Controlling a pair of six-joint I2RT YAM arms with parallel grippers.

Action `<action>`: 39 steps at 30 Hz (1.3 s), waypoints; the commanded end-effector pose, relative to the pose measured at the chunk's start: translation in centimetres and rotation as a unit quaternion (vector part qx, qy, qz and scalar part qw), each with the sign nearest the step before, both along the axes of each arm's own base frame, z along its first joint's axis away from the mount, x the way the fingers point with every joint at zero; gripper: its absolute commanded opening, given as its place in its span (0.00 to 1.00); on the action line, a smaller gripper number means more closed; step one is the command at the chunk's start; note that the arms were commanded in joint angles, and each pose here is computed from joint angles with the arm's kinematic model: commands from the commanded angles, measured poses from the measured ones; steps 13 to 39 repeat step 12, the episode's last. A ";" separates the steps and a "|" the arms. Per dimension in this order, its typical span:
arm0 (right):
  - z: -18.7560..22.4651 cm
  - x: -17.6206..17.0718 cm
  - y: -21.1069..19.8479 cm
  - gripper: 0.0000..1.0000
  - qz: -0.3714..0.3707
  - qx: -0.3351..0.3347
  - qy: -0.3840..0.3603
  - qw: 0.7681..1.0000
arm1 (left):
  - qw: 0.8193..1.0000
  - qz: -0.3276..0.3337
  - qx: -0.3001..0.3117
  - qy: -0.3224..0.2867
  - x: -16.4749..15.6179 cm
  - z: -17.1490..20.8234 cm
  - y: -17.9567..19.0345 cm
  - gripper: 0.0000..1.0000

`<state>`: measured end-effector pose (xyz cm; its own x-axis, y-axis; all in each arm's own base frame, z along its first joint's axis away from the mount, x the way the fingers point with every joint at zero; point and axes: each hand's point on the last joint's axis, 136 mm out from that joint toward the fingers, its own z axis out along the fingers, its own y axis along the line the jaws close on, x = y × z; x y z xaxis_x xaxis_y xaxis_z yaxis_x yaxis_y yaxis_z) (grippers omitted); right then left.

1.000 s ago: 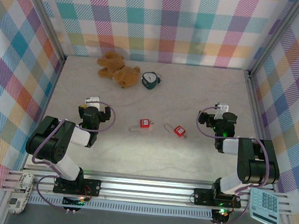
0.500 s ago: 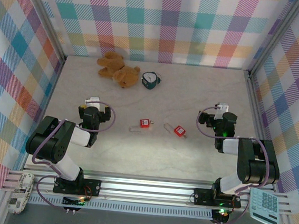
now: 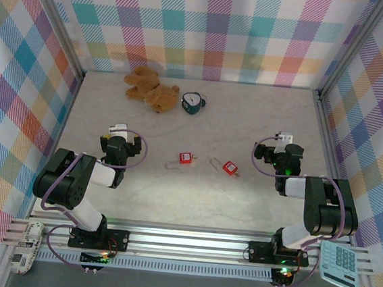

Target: Unlock with the key

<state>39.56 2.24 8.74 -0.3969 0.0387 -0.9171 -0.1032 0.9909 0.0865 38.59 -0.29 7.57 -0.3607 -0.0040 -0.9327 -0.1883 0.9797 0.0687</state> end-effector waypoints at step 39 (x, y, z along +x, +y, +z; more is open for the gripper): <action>0.4 0.2 0.2 0.99 0.006 0.005 -0.006 1.000 | 1.000 0.007 -0.016 -0.021 0.6 1.3 0.4 1.00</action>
